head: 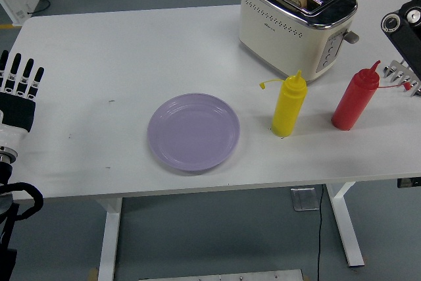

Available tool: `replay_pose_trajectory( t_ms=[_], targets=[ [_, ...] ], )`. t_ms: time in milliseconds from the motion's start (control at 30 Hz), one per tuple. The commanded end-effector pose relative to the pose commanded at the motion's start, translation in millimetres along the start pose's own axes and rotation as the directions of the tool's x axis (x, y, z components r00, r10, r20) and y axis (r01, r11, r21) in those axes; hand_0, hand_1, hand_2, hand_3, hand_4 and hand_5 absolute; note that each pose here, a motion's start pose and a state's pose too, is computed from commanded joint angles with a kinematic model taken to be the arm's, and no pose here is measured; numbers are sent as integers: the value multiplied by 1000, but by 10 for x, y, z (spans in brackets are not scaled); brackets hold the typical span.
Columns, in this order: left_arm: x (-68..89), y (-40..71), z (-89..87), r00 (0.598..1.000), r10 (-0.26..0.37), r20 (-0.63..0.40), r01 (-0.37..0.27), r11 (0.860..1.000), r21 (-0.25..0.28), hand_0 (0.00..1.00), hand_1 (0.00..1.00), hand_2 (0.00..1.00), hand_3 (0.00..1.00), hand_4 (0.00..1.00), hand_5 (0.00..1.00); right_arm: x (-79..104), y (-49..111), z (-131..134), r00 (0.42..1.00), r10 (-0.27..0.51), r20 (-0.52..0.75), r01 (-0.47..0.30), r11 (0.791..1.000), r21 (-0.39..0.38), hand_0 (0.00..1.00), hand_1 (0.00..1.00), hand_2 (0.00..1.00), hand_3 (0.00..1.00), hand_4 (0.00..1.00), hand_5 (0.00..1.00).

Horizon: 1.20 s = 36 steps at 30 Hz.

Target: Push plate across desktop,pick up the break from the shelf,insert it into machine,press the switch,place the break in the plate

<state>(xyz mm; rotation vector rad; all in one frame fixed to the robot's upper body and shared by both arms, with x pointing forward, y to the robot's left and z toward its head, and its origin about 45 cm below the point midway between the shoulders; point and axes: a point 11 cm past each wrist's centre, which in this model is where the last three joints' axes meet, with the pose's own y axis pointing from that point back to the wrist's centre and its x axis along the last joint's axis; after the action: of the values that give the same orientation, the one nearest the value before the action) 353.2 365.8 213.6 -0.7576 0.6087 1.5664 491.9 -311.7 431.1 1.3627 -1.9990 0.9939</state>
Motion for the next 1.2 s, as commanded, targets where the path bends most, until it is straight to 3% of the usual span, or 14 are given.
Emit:
replay_pose_trajectory(
  t_ms=[233, 533, 567, 967, 1000, 1200],
  targets=[
    [-16, -4, -20, 1000, -4, -1, 4, 1000, 5, 863, 820, 878, 777, 717, 998, 25, 44, 113, 1000, -11, 8, 11, 1000, -6, 426, 496, 847, 957, 646, 385],
    [6, 11, -14, 1000, 2, 0, -2, 1000, 3, 863, 820, 878, 777, 719, 998, 77, 195, 419, 988, -131, -87, 131, 991, -8, 425, 490, 835, 902, 633, 361],
    [9, 13, -13, 1000, 2, 1, -2, 1000, 3, 863, 820, 878, 777, 719, 998, 86, 215, 453, 984, -144, -102, 144, 989, -9, 400, 465, 775, 811, 455, 226],
    [33, 35, -35, 1000, 8, 3, -8, 1000, 9, 864, 819, 878, 776, 717, 998, 124, 426, 741, 932, -266, -246, 268, 963, -25, 351, 435, 716, 755, 422, 196],
    [33, 36, -37, 1000, 8, 4, -8, 1000, 10, 864, 819, 877, 777, 717, 998, 121, 434, 753, 929, -270, -253, 273, 962, -25, 310, 410, 630, 620, 401, 185],
    [30, 35, -50, 1000, 7, 4, -7, 1000, 14, 864, 819, 877, 776, 717, 998, 41, 471, 795, 912, -310, -269, 313, 949, -31, 302, 404, 622, 607, 404, 186]
  ],
)
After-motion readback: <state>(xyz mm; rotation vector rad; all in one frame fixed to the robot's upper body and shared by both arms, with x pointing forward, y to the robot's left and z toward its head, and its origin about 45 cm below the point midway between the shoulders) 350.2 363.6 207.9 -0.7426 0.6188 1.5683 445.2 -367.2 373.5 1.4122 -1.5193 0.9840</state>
